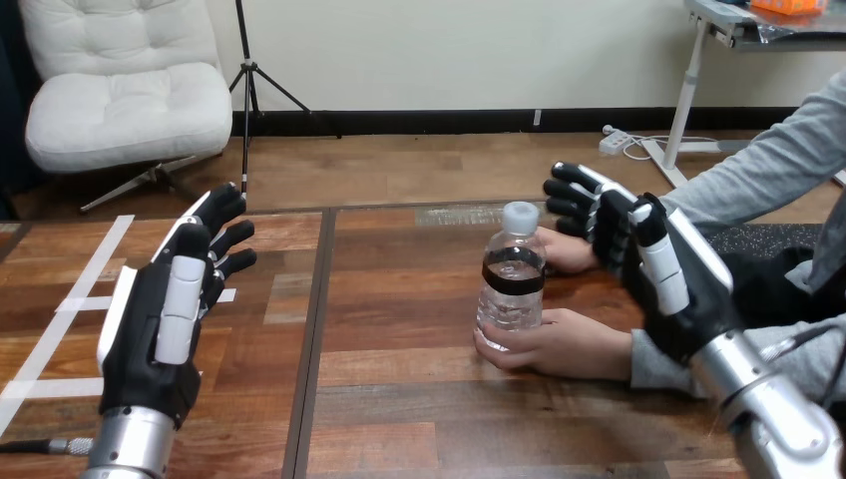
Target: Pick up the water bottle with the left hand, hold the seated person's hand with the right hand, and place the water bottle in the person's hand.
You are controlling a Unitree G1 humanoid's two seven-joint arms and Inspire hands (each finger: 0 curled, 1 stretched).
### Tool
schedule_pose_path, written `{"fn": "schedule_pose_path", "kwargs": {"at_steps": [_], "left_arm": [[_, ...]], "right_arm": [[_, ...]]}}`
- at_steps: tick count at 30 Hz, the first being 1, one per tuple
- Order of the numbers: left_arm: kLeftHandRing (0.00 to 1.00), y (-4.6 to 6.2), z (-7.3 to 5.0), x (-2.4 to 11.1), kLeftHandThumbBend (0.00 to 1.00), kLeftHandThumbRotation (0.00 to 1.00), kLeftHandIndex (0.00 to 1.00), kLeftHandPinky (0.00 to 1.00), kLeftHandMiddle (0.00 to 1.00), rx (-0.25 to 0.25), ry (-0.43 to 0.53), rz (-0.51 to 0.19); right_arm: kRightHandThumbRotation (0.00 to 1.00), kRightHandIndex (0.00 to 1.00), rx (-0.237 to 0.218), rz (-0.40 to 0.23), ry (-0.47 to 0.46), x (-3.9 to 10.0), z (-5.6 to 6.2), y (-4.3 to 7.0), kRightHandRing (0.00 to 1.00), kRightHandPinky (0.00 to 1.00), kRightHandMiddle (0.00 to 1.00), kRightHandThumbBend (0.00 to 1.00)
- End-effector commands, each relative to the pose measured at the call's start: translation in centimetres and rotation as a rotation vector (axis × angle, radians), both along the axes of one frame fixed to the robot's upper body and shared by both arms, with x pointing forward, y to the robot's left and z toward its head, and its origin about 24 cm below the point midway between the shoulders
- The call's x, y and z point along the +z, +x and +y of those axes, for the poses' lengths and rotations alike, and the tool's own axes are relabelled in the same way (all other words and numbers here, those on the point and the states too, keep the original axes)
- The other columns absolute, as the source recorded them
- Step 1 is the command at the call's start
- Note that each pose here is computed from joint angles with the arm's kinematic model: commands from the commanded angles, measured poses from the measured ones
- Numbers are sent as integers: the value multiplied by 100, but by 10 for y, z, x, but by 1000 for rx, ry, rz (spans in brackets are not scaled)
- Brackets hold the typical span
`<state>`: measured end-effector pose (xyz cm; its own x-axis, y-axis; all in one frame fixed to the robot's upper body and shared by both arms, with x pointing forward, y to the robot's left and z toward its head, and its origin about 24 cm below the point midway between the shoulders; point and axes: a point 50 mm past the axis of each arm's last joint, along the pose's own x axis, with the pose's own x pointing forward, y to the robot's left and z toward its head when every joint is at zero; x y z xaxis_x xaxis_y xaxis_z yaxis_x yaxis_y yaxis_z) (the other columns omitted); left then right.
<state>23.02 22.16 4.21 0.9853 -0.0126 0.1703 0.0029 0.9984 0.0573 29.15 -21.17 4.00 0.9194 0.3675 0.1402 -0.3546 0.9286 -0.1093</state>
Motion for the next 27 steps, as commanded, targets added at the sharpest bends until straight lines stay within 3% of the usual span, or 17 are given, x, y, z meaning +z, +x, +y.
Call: {"fn": "schedule_pose_path", "kwargs": {"at_steps": [1,8,27], "left_arm": [[88,2,-5,29,83,100,88,84,90,-40,37,-114],[89,-5,-7,31,83,100,89,88,89,-45,27,-114],[90,-9,-19,25,82,98,89,93,91,-48,-37,-114]], "right_arm": [[100,92,16,-122,155,37,7,-3,94,95,92,100],[100,94,41,-90,258,40,14,-12,95,98,93,100],[100,96,45,-56,343,41,28,-33,95,100,94,100]]}}
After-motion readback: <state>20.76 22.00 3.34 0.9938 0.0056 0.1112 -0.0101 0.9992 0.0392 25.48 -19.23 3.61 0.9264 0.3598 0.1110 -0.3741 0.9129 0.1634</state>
